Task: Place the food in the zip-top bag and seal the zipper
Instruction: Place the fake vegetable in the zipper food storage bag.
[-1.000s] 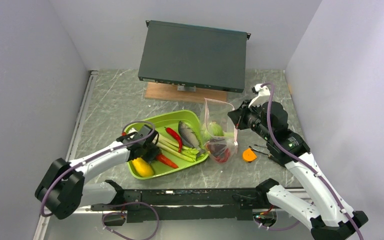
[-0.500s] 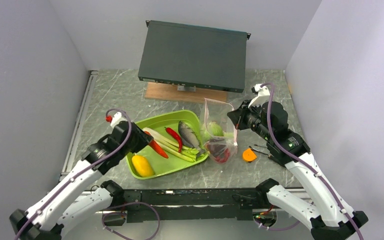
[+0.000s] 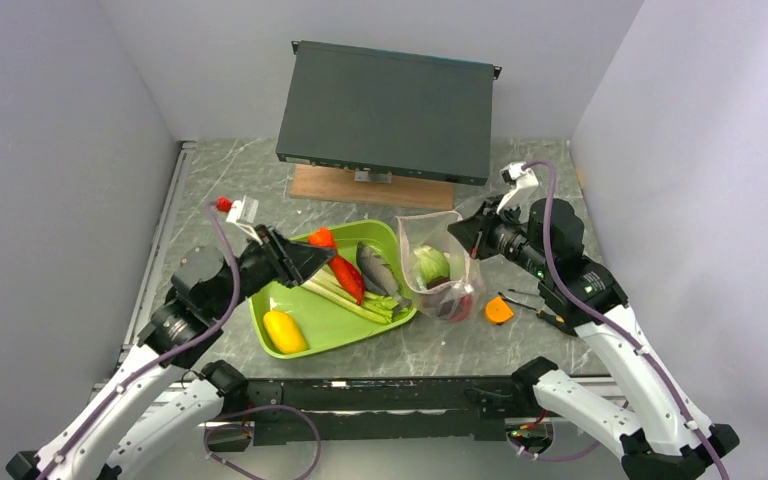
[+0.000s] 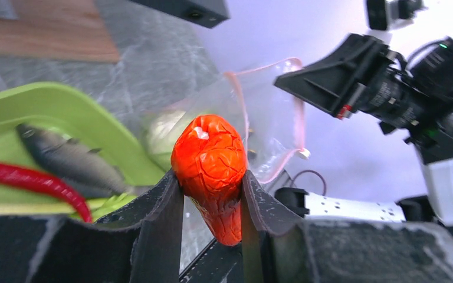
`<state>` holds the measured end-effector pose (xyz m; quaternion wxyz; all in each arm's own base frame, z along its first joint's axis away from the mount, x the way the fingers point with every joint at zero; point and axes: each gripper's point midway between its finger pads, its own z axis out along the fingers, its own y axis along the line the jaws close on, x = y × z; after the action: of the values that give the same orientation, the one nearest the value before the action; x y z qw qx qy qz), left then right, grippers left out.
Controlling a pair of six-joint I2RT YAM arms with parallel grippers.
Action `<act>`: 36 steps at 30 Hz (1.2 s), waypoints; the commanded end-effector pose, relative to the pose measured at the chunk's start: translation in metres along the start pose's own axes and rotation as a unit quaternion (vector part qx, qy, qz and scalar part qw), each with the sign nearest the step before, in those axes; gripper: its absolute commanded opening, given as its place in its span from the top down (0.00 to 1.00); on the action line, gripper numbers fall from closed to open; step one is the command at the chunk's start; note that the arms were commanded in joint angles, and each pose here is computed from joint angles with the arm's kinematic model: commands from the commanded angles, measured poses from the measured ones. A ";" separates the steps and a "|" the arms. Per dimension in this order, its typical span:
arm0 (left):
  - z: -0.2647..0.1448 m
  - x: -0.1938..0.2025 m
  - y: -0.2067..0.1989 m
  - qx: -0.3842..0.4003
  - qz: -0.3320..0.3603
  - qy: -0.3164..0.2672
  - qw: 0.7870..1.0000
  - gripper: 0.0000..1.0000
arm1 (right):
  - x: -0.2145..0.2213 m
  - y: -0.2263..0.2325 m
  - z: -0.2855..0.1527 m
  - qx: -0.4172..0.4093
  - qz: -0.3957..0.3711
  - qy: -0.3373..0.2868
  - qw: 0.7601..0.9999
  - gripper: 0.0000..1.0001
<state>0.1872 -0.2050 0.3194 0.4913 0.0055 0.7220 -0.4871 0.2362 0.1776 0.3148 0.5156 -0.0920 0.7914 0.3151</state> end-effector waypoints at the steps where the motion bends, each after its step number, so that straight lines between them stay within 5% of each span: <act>1: 0.009 -0.024 -0.075 0.172 0.046 -0.007 0.984 1.00 | -0.038 0.028 -0.010 -0.052 0.003 -0.049 0.997 1.00; 6: 0.016 -0.013 -0.101 0.239 0.041 0.018 0.970 1.00 | -0.030 0.045 -0.005 -0.104 0.029 -0.040 0.993 1.00; 18: 0.035 0.020 -0.115 0.232 0.064 0.051 0.969 1.00 | 0.003 0.049 0.004 -0.134 0.056 -0.006 0.989 1.00; 26: 0.053 -0.010 -0.117 0.189 0.086 -0.072 0.976 1.00 | -0.018 0.056 -0.005 -0.141 0.090 -0.049 0.985 1.00; 36: 0.101 -0.012 -0.098 0.143 0.074 -0.137 0.977 1.00 | -0.031 0.065 -0.008 -0.161 0.149 -0.070 0.973 1.00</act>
<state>0.2047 -0.3246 0.3682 0.5674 0.0948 0.6118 -0.5429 0.2158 0.2160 0.3288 0.4629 -0.0479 0.7516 0.4674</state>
